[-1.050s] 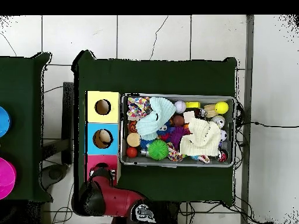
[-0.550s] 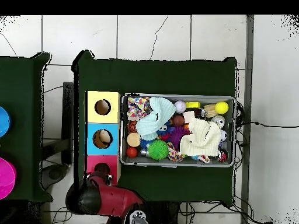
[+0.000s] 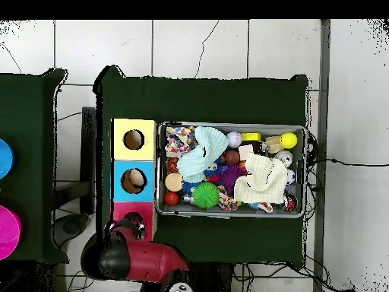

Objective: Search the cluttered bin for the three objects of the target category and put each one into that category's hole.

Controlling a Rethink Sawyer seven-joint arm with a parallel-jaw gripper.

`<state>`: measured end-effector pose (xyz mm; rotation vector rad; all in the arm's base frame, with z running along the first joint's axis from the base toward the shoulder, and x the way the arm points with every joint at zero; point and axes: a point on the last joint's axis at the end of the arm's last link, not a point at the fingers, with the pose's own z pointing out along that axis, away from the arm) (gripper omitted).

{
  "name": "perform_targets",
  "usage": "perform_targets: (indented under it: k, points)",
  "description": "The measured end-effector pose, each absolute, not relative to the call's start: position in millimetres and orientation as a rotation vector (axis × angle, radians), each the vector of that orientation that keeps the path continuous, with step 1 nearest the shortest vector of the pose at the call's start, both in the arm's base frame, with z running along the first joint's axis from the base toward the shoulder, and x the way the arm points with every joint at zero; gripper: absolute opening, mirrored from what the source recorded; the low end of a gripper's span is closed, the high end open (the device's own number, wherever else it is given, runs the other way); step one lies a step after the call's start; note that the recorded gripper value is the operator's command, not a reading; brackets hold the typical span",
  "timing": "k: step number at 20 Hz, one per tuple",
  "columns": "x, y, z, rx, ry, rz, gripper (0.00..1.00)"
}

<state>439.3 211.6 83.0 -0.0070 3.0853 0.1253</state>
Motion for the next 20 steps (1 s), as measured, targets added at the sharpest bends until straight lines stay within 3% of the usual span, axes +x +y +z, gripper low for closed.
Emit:
perform_targets:
  k: [20]
  points:
    - [506.6, 168.5, 149.4, 0.007, 3.097, 0.114, 0.0]
